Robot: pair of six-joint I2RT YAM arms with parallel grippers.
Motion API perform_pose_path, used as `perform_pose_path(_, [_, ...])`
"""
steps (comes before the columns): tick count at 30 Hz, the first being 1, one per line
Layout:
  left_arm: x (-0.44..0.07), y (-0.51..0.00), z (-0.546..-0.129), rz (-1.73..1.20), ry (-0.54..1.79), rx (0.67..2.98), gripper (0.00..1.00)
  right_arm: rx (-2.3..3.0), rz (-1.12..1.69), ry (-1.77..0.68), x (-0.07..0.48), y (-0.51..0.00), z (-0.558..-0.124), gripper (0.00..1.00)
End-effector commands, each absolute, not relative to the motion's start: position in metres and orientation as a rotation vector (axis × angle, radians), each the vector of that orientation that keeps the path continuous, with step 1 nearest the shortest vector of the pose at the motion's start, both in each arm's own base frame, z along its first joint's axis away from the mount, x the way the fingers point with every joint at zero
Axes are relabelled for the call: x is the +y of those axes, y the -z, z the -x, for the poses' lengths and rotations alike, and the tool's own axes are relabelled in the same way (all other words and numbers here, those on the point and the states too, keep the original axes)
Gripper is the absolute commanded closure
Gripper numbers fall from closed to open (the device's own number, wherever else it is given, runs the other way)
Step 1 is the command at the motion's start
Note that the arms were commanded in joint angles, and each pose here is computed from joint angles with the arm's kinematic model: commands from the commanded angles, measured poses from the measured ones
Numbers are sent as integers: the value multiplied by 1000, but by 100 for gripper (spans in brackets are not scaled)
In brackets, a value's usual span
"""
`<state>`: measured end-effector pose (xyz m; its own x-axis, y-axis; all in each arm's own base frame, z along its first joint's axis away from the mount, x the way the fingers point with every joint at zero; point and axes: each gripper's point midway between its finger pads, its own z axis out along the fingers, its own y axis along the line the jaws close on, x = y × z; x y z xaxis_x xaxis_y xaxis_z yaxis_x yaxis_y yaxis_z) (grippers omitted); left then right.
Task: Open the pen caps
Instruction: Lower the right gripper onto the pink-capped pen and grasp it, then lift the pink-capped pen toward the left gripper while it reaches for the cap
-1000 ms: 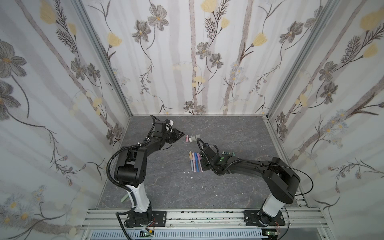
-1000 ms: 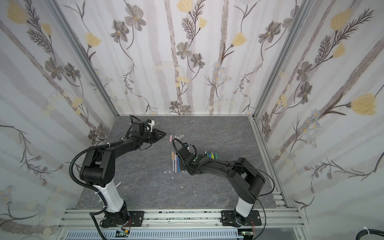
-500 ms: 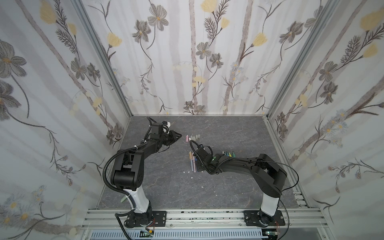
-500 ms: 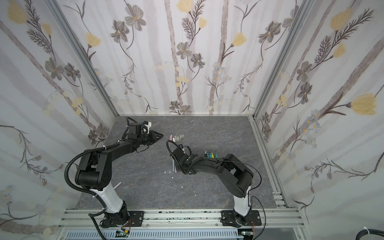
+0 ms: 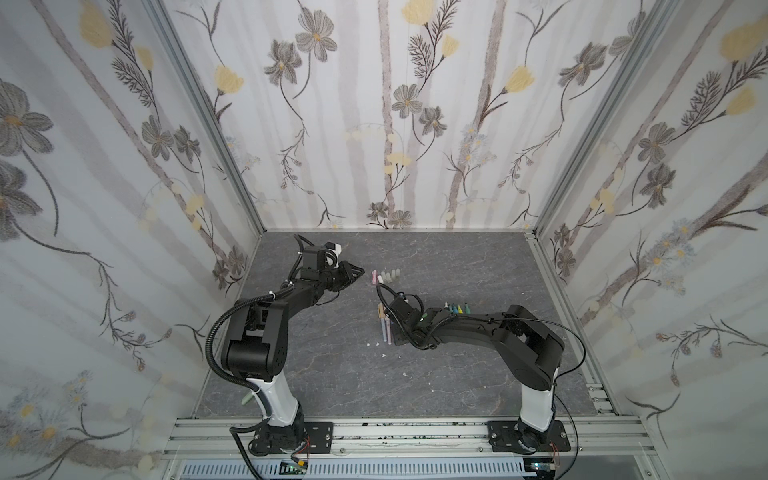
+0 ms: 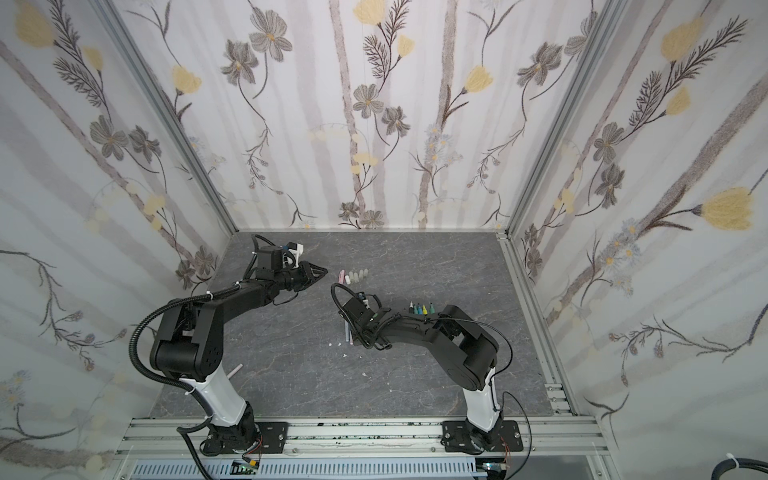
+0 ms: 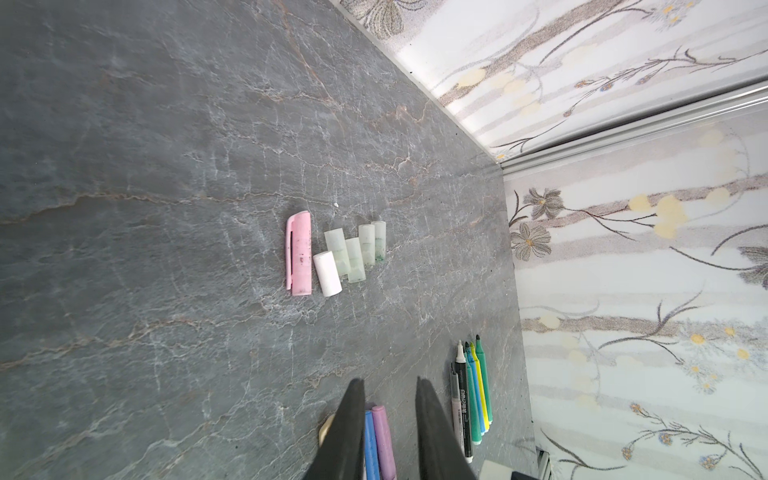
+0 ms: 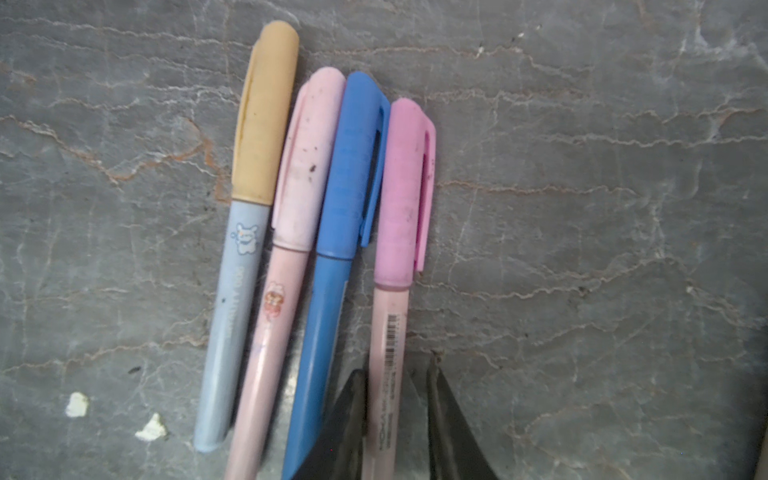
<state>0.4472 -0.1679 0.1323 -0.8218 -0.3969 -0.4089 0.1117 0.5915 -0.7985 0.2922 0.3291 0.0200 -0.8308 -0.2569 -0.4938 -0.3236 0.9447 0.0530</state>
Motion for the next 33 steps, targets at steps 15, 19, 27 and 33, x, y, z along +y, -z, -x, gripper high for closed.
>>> perform_pose_path(15, [-174,-151,-443,175,1213,2221,78,2616,421,-145,312,-16,-291,94])
perform_pose_path(19, [-186,-153,-437,135,1229,2234,78,2588,370,-166,296,-34,-299,96])
perform_pose_path(27, [-237,-157,-410,-17,1324,2267,75,2464,366,-348,281,-90,-312,97])
perform_pose_path(33, [-286,-171,-384,-136,1452,2252,72,2390,332,-465,268,-117,-316,98])
